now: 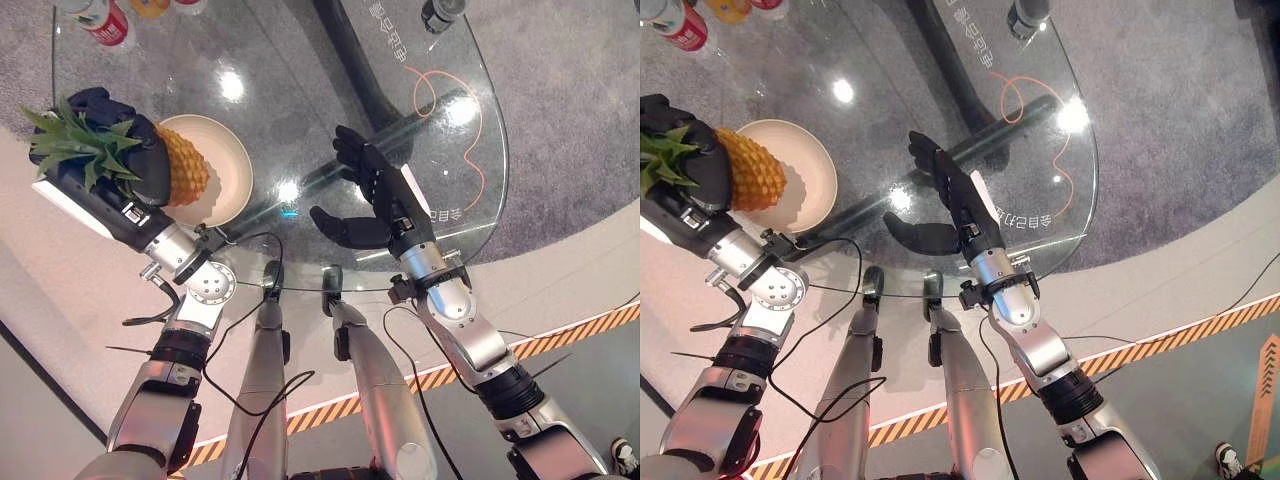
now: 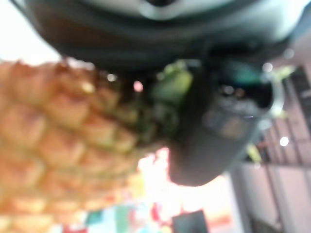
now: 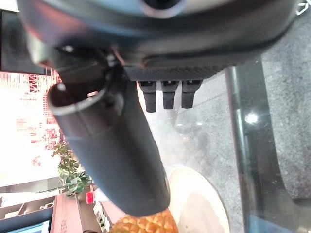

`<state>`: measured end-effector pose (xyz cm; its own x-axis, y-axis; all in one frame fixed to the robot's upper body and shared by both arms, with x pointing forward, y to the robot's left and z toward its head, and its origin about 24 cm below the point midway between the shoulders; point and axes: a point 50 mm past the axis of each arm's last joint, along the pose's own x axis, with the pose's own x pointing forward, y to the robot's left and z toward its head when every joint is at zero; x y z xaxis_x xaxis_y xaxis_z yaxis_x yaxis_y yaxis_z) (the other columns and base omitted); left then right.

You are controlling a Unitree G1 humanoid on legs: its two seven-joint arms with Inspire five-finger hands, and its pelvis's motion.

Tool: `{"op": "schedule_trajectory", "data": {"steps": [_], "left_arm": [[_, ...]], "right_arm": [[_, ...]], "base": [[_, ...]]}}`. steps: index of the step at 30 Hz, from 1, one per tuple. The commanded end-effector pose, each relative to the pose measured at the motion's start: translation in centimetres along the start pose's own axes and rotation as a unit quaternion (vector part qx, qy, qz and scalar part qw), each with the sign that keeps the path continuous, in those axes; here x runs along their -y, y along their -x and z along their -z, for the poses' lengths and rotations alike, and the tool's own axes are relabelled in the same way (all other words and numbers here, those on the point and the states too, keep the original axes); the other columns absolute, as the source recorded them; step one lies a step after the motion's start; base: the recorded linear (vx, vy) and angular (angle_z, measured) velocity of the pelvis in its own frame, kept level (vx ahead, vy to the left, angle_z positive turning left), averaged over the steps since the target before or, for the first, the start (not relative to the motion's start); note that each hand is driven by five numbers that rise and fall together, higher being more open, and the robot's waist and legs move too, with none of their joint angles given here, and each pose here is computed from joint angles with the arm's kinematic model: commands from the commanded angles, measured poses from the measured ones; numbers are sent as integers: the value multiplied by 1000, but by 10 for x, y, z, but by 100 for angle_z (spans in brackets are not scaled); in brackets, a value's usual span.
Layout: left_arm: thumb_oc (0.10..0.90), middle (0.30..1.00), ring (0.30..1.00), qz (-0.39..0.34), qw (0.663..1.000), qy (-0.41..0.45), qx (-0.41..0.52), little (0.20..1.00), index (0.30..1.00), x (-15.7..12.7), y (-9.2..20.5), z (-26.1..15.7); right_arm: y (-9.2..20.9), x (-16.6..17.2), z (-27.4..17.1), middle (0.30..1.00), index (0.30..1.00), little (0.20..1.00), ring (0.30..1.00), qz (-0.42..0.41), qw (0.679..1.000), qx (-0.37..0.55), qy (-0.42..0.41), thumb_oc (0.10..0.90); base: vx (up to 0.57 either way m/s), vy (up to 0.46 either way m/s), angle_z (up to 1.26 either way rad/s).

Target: Pick up the fruit to the plate

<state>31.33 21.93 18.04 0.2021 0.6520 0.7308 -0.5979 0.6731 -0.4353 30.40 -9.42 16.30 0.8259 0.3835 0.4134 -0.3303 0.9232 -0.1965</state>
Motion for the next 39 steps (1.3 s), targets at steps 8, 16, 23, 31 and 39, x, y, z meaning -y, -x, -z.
{"op": "schedule_trajectory", "data": {"steps": [8,16,23,31,39], "left_arm": [[100,300,300,-37,992,69,102,200,300,19,-43,-28],[100,300,300,-44,995,53,74,200,300,19,-47,-19],[259,436,436,-56,995,42,65,359,436,18,-48,-15],[800,900,900,-58,996,39,56,900,900,17,-48,-12],[800,900,900,-62,996,39,49,900,900,15,-47,-10]], "right_arm": [[-4,2,-34,900,900,900,900,-20,996,87,-11,800],[-9,1,-33,900,900,900,900,-22,996,90,-11,800],[-11,1,-32,900,900,900,900,-27,996,89,-10,800],[-10,2,-31,900,900,900,900,-25,996,89,-9,800],[-9,2,-31,900,900,900,900,-26,996,88,-7,800]], "base": [[-11,51,-3],[-2,8,-1],[0,2,-1],[0,0,0],[0,0,0]]}}
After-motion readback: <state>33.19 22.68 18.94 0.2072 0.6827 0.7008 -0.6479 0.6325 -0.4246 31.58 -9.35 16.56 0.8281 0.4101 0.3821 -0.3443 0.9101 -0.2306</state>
